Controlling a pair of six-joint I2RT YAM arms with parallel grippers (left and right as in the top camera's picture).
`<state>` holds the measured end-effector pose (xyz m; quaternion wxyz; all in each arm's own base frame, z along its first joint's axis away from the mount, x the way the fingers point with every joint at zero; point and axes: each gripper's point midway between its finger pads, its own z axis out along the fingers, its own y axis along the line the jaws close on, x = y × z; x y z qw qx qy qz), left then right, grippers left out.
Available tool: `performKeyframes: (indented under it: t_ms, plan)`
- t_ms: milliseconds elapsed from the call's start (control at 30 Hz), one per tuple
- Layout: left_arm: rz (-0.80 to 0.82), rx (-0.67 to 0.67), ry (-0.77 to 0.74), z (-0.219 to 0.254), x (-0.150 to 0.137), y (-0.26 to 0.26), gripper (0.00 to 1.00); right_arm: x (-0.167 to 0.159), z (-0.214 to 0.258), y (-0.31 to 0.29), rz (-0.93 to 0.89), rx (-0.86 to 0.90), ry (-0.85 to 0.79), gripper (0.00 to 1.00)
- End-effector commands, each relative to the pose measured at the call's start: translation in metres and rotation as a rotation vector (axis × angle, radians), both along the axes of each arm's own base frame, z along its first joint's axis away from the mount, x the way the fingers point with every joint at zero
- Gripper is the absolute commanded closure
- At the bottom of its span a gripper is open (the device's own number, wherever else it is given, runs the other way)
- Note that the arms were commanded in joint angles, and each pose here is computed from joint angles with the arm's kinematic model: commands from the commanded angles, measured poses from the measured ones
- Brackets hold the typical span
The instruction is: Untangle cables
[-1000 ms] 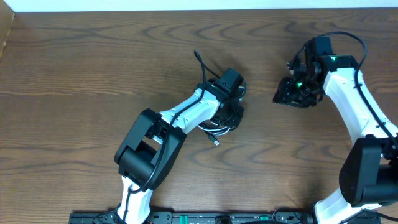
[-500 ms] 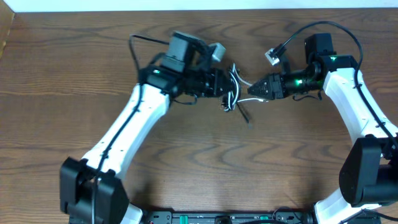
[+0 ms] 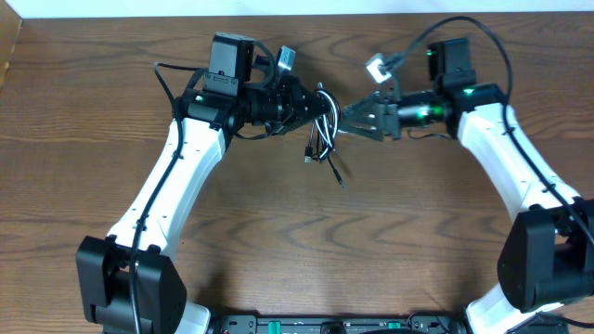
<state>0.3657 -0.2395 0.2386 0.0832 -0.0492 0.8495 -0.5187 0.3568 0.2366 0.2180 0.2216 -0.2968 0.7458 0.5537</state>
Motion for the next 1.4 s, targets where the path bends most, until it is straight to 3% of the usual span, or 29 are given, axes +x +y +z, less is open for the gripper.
performKeyframes:
  t_ms: [0, 167, 200, 233, 333, 400, 600, 867, 1000, 1067, 1267, 1367]
  plan:
    - [-0.032, -0.062, 0.007, 0.015, -0.004, -0.005, 0.93, 0.020, -0.018, 0.004, -0.182, -0.153, 0.113, 0.52]
    - [-0.053, -0.083, 0.011, 0.018, -0.007, -0.007, 0.93, 0.039, -0.023, 0.018, -0.317, -0.215, 0.124, 0.54]
    - [-0.058, -0.088, 0.013, 0.019, -0.008, -0.007, 0.93, 0.042, -0.024, 0.023, -0.348, -0.229, 0.126, 0.60]
    - [-0.069, -0.100, 0.011, 0.021, -0.010, -0.008, 0.94, 0.052, -0.039, 0.014, -0.492, -0.307, 0.194, 0.72]
    - [-0.101, -0.136, -0.009, 0.029, -0.011, -0.009, 0.93, 0.064, -0.082, -0.048, -0.894, -0.558, 0.353, 0.90]
    - [-0.105, -0.156, -0.018, 0.032, -0.010, -0.004, 0.93, 0.062, -0.094, -0.078, -1.018, -0.657, 0.385, 0.99]
    - [-0.006, -0.151, -0.065, 0.033, 0.016, 0.040, 0.92, 0.038, -0.115, -0.165, -1.170, -0.931, 0.453, 0.99]
    - [0.114, -0.136, -0.115, 0.033, 0.040, 0.095, 0.92, 0.024, -0.122, -0.223, -1.217, -0.998, 0.558, 0.99]
    - [0.139, -0.114, -0.148, 0.030, 0.043, 0.114, 0.93, 0.023, -0.122, -0.222, -1.097, -0.936, 0.569, 0.99]
    - [0.142, -0.085, -0.153, 0.025, 0.043, 0.117, 0.93, 0.026, -0.119, -0.202, -0.945, -0.862, 0.526, 0.99]
    - [0.085, 0.007, -0.155, 0.005, 0.030, 0.101, 0.93, 0.018, -0.071, -0.094, -0.390, -0.421, 0.307, 0.99]
    - [0.031, 0.011, -0.180, 0.005, 0.024, 0.085, 0.92, 0.015, -0.040, -0.068, -0.270, -0.229, 0.252, 0.99]
